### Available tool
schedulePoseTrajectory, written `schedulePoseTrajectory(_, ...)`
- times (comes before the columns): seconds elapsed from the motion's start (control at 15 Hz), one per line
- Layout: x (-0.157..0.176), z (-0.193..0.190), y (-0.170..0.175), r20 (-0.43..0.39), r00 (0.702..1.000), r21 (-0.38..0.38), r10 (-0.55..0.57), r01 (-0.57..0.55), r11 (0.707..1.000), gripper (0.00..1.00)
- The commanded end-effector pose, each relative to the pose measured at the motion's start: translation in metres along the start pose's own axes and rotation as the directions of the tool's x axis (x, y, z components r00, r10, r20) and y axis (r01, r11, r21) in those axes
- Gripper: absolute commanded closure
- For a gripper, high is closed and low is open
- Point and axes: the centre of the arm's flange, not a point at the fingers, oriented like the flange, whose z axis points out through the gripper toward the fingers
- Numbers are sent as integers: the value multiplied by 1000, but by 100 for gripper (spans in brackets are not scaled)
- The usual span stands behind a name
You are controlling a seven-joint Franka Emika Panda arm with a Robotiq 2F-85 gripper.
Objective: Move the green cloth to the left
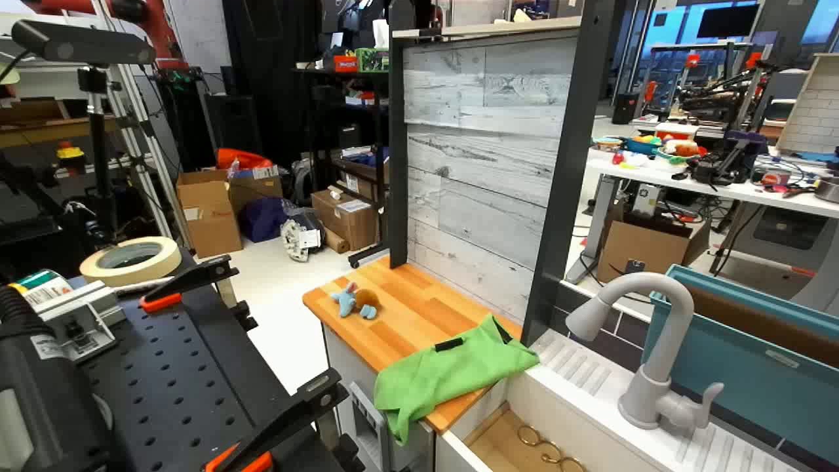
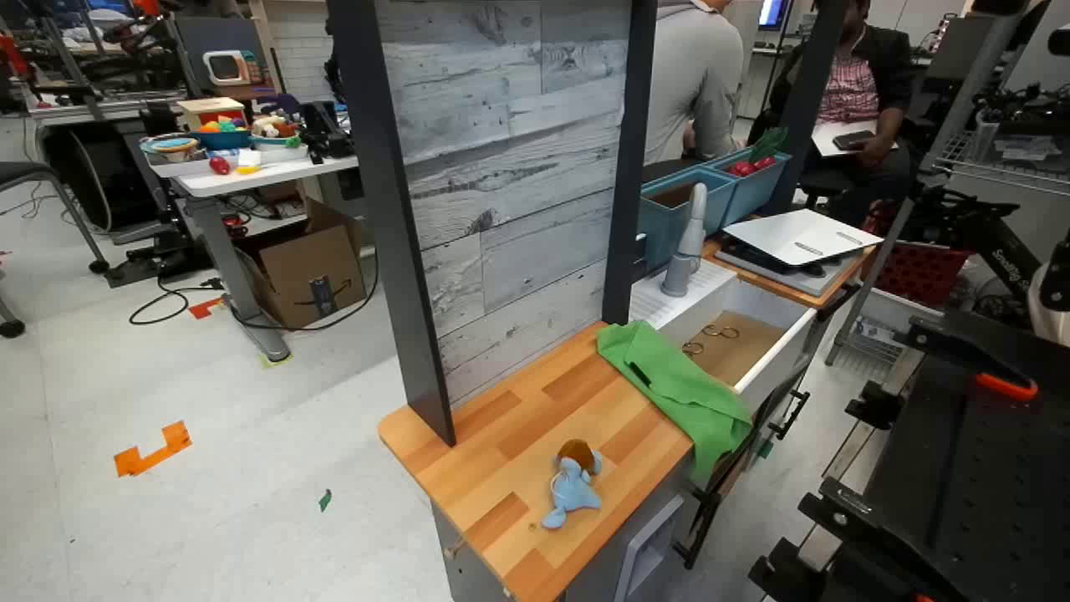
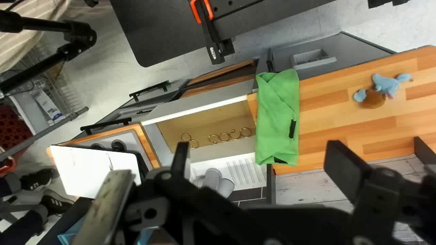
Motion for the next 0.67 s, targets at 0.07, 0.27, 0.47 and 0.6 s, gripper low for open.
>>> schedulePoseTrajectory(0.07, 0, 0, 0, -2, 1000, 1, 0, 0, 1000, 0)
schedulePoseTrajectory(0.27, 0, -1, 0, -2, 1000, 1, 0, 0, 1000, 0)
schedulePoseTrajectory(0.47, 8, 16, -16, -69, 997, 3, 23, -22, 1000, 0)
schedulePoseTrajectory(0.6, 21, 27, -28, -106, 994, 14, 36, -35, 999, 0)
